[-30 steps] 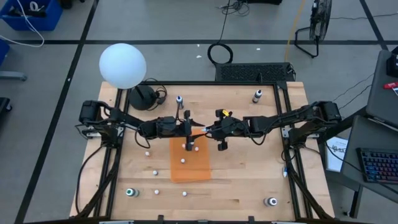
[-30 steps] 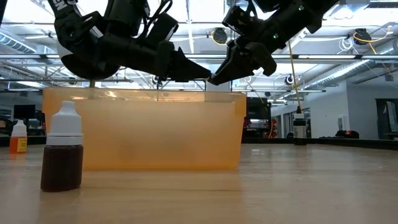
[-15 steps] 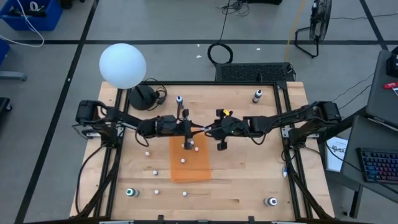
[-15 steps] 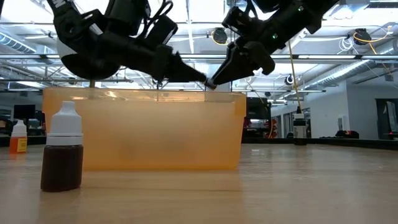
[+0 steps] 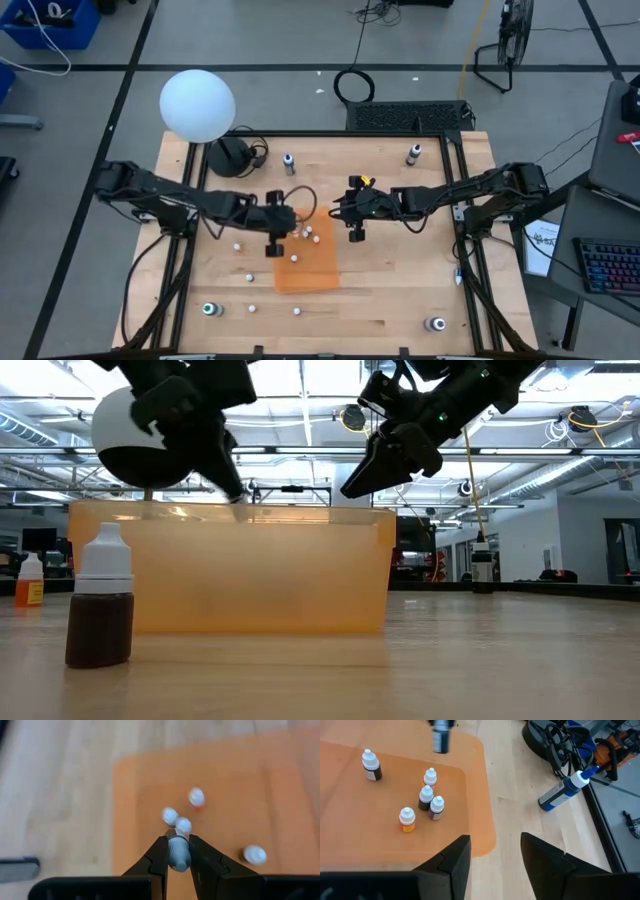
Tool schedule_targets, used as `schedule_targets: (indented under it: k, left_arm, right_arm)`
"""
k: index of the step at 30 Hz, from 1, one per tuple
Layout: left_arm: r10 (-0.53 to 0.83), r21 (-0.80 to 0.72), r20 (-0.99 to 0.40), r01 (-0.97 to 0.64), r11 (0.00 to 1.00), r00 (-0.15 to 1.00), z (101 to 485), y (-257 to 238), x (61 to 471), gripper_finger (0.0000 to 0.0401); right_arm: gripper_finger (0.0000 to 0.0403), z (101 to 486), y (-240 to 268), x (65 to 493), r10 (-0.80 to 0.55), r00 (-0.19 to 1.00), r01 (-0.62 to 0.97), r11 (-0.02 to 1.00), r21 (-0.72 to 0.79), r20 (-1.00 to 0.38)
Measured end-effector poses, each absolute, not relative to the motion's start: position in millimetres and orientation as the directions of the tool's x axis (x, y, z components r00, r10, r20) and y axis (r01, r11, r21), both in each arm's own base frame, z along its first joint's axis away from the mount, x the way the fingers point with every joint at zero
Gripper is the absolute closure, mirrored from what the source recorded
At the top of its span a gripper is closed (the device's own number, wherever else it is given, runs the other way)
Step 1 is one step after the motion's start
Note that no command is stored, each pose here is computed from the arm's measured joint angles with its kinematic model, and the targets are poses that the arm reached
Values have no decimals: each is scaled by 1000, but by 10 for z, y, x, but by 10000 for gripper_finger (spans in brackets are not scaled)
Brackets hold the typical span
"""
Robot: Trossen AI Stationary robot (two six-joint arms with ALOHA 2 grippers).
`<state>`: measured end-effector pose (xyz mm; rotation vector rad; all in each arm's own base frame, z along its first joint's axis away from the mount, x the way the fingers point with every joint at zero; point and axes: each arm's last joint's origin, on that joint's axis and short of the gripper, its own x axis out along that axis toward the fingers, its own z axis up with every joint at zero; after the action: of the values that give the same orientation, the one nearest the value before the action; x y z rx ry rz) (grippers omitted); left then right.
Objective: Pick & Place food coloring
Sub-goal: Put the small black food coloring bottle into the orange bin
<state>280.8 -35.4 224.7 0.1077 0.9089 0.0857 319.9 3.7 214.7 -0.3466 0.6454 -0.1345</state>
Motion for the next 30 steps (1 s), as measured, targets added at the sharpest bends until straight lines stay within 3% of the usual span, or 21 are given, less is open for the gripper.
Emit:
schedule_targets:
  k: [10,20,30]
  left_arm:
    - [17,64,-808,58,996,589,2002,-593,2936,344]
    - [-73,-29,-866,95,995,495,1654,-556,3081,344]
    - [-132,-86,-858,115,990,496,1651,-535,3102,344]
  right_arm:
    - [244,2150,37,3200,-229,795,18,934,-356,-562]
    - [245,2155,37,3205,-230,799,15,931,-364,-556]
    - [247,2151,37,3204,-230,798,14,931,-364,-557]
